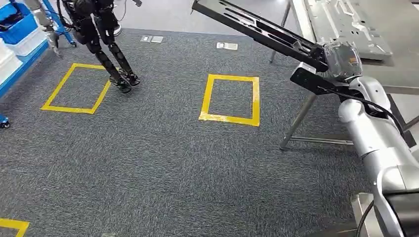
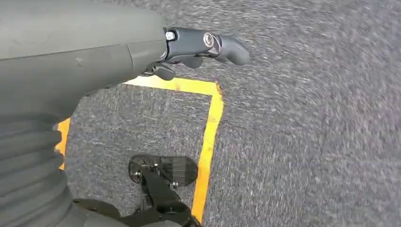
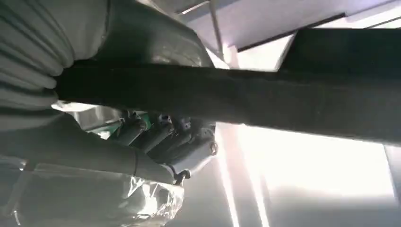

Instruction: Take the parts from the cabinet and place them on the table.

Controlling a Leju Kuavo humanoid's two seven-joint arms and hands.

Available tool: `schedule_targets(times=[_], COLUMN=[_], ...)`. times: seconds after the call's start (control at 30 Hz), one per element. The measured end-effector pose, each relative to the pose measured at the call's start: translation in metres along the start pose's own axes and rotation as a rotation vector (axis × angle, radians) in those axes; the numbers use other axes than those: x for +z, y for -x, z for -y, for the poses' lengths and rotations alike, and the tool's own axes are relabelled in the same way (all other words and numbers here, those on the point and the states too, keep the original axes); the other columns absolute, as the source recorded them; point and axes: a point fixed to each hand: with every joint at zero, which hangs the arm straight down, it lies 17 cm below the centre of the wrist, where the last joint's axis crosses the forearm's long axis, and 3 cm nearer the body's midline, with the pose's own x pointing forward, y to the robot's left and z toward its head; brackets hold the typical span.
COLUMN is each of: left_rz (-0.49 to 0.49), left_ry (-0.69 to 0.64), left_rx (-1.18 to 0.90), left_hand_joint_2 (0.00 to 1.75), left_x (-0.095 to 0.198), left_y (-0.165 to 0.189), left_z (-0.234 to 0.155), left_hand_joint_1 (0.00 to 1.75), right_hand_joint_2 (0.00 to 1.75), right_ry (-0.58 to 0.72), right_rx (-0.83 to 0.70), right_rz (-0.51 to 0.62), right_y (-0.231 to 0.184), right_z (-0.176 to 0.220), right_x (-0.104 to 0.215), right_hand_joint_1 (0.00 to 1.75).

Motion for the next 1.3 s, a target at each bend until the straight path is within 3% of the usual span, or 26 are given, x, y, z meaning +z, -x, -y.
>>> schedule_targets(times=[0.47,1.3], left_rz=[-0.008,-0.013], left_ry=[-0.012,0.03], left_rx=[0.012,0.021], left_hand_joint_2=[1.75,1.75], left_x=[0.002,0.005], left_y=[0.004,0.005], left_z=[-0.001,0.01], left_hand_joint_1=[0.0,0.0], right_hand_joint_2=[1.75,1.75], right_ry=[-0.011,0.041], right_rx=[0.022,0.065], right_rz=[0.013,-0.119], right_y=[-0.008,0.053], right_z=[0.0,0.04], right_x=[-0.003,0.001], right_hand_joint_1=[1.69,1.69])
